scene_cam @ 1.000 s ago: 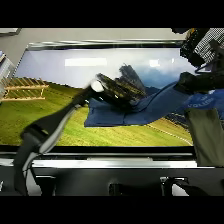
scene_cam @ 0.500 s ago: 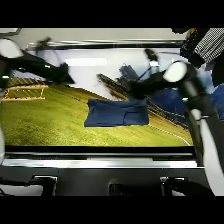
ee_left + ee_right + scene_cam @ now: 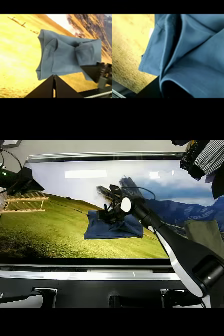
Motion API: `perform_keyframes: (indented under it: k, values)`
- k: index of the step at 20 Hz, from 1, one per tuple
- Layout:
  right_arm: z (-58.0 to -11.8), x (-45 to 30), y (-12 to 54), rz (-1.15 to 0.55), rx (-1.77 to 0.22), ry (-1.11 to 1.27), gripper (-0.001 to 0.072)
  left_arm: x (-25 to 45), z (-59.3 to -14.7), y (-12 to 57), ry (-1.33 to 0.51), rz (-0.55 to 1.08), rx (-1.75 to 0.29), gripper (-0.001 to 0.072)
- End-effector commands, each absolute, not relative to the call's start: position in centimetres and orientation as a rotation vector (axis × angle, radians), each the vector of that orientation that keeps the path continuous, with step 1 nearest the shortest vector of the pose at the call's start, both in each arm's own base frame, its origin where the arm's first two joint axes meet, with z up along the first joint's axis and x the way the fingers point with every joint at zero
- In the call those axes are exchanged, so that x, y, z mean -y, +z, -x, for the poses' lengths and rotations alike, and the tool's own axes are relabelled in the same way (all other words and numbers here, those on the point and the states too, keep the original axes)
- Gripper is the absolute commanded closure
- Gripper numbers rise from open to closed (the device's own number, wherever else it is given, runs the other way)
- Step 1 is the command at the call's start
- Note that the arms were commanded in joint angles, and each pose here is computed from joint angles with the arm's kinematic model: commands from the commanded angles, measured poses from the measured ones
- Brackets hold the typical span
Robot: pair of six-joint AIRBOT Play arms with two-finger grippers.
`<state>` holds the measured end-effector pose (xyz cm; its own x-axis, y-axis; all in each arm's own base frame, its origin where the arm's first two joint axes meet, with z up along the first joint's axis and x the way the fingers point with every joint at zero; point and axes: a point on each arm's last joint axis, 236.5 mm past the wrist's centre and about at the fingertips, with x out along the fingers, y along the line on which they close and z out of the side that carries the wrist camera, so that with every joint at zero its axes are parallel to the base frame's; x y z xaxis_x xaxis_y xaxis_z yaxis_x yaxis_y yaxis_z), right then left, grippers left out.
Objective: Fold the clothes and pants, and hang the long-sleeved shirts on hangers.
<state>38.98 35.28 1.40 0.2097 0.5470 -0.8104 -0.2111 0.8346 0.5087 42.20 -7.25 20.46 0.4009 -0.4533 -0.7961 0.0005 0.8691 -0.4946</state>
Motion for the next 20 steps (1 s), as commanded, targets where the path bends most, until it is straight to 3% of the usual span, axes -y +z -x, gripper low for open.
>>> perform_keyframes:
  k: [1, 4, 6, 10, 13, 17, 20]
  values:
    - [-38.6, -36.8, 0.1, -0.37, -1.288, 0.54, 0.0673, 6.8, -42.1, 20.3, -0.3, 0.447, -1.132, 0.0693]
    - [-38.3, -37.8, 0.9, -0.436, -1.294, 0.566, 0.0516, 6.9, -42.0, 19.8, -0.298, 0.451, -1.147, 0.0693]
    - [-37.8, -39.1, 1.8, -0.479, -1.294, 0.628, 0.0359, 6.9, -42.0, 19.4, -0.296, 0.456, -1.159, 0.0693]
    - [-37.2, -41.3, 6.1, -0.566, -1.224, 0.774, 0.0348, 6.9, -41.9, 19.3, -0.296, 0.457, -1.16, 0.0693]
    - [-38.8, -39.0, 11.5, -0.582, -1.084, 0.775, 0.0348, 7.0, -41.9, 19.3, -0.298, 0.456, -1.161, 0.0693]
    - [-42.2, -25.7, 15.4, -0.547, -1.027, 0.61, 0.0321, 7.4, -41.6, 19.2, -0.308, 0.448, -1.174, 0.0693]
    - [-43.1, -14.6, 13.5, -0.509, -1.096, 0.455, 0.0297, 7.4, -41.6, 19.2, -0.307, 0.448, -1.174, 0.0693]
